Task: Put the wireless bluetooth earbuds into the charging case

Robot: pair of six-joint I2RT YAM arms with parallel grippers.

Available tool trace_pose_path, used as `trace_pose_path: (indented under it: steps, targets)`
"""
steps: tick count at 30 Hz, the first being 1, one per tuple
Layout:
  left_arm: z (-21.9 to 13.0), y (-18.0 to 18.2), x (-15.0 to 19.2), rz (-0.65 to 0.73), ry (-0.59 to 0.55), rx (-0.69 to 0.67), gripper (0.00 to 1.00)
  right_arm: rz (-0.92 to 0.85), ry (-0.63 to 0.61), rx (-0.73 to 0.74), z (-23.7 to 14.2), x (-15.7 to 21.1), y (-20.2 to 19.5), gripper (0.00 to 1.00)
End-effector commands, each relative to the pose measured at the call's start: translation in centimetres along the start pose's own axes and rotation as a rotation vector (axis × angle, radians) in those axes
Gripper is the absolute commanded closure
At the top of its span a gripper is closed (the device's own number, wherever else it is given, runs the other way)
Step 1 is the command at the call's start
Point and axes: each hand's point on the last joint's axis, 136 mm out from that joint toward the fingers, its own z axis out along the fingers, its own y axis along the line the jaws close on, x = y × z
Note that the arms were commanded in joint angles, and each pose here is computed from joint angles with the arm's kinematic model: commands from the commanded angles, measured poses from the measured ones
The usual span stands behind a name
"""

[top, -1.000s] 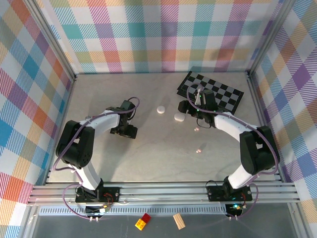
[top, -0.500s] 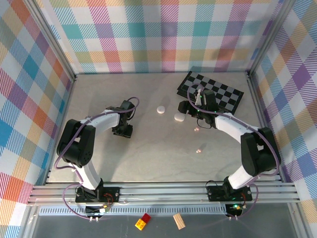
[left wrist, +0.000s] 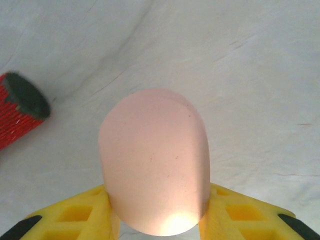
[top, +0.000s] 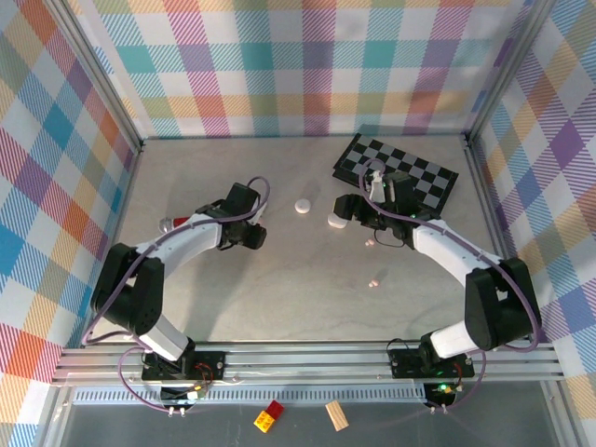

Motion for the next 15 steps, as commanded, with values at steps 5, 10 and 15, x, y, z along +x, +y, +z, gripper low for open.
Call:
trace_pose_path:
  steps: [5, 10, 15]
  targets:
    - [-3.7, -5.8, -4.1, 0.203, -0.287, 0.209, 0.61, 0.076, 0.164, -0.184, -1.1, 1.9, 4.6, 0.22]
    - [-6.3, -8.8, -5.3, 0.317, -0.437, 0.291, 0.61, 0.084, 0.205, -0.243, -1.4, 2.6, 6.6, 0.23]
    - [-7.4, -10.7, -5.4, 0.388, -0.48, 0.359, 0.61, 0.074, 0.238, -0.284, -1.1, 3.1, 8.3, 0.23]
